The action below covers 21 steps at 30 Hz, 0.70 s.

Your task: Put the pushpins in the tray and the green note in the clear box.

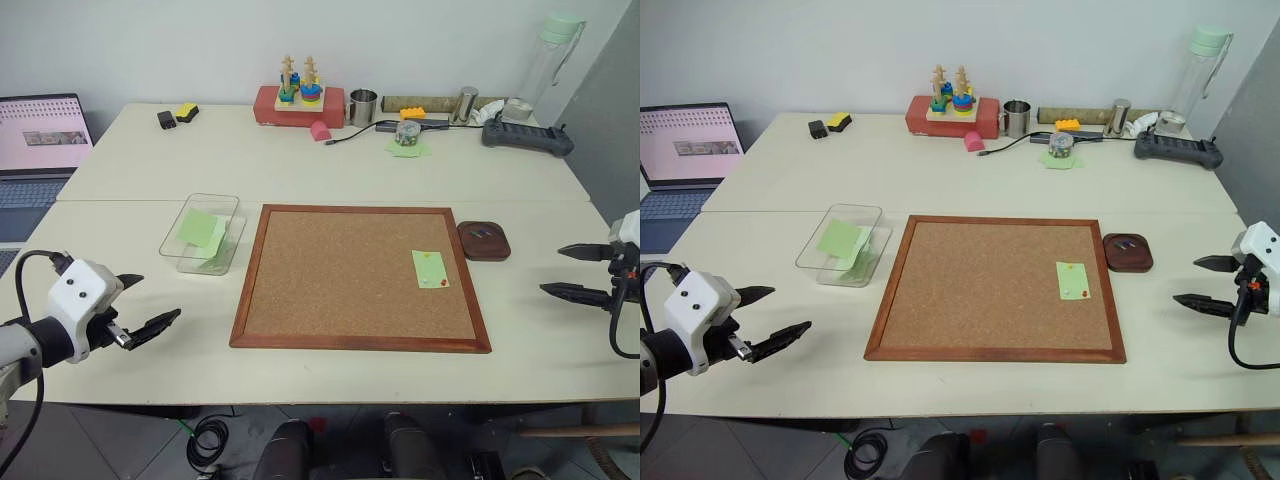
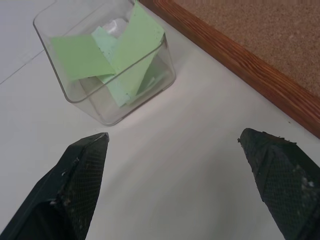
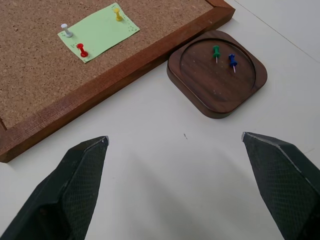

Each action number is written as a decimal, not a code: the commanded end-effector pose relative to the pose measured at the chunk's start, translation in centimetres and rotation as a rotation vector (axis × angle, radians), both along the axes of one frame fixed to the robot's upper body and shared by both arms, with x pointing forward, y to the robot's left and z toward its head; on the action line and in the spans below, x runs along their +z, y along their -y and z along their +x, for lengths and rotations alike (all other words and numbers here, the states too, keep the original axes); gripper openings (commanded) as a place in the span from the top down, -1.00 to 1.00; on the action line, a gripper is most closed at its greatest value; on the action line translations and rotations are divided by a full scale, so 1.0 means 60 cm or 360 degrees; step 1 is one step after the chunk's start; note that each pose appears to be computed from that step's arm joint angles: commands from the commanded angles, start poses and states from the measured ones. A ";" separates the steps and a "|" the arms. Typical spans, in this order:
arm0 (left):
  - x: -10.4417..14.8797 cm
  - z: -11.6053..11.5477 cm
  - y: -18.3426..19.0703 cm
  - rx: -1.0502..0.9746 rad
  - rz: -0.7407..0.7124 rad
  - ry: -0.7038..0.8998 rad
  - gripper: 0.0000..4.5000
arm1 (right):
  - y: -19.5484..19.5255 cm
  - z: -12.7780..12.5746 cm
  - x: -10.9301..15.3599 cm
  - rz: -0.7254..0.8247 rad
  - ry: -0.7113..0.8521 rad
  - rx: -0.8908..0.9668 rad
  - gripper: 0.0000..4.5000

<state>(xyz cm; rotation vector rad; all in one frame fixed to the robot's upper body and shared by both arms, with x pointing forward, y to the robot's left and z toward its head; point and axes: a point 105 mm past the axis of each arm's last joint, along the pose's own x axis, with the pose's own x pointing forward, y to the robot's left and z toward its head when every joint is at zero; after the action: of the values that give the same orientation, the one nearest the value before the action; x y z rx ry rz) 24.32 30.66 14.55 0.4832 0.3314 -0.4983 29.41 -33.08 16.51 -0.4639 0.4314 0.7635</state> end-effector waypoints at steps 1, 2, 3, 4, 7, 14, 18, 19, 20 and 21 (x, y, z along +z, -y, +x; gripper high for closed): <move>0.031 0.000 0.003 -0.0029 -0.0008 0.0126 -0.98 | -0.005 0.005 0.016 -0.0010 0.0067 0.0027 -1.00; 0.029 0.000 0.003 -0.0034 0.0007 0.0119 -0.98 | -0.006 0.006 0.016 -0.0009 0.0069 0.0030 -1.00; 0.028 -0.001 0.003 -0.0037 0.0016 0.0115 -0.98 | -0.007 0.007 0.015 -0.0009 0.0072 0.0031 -1.00; 0.027 -0.001 0.003 -0.0039 0.0022 0.0112 -0.98 | -0.008 0.007 0.015 -0.0009 0.0073 0.0033 -1.00; 0.027 -0.001 0.004 -0.0034 0.0023 0.0124 -0.98 | -0.007 0.006 0.016 -0.0012 0.0076 0.0033 -1.00; 0.033 0.005 0.020 -0.0036 -0.0090 0.0137 -0.98 | -0.012 0.010 0.017 -0.0005 0.0114 0.0045 -1.00; 0.057 0.017 0.049 -0.0125 -0.0095 0.0235 -0.98 | -0.018 0.012 0.021 0.0014 0.0162 0.0058 -1.00; 0.065 0.021 0.062 -0.0168 -0.0102 0.0260 -0.98 | -0.022 0.014 0.025 0.0033 0.0191 0.0057 -1.00; 0.070 0.024 0.071 -0.0193 -0.0110 0.0274 -0.98 | -0.023 0.015 0.027 0.0046 0.0211 0.0056 -1.00; 0.076 0.027 0.088 -0.0256 -0.0121 0.0282 -0.98 | -0.029 0.016 0.032 0.0064 0.0250 0.0068 -1.00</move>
<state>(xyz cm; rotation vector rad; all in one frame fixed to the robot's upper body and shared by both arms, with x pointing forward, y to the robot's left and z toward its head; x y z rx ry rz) 25.80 27.34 17.79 0.4600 0.1587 -0.5568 30.11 -31.90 16.13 -0.4631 0.3705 0.7756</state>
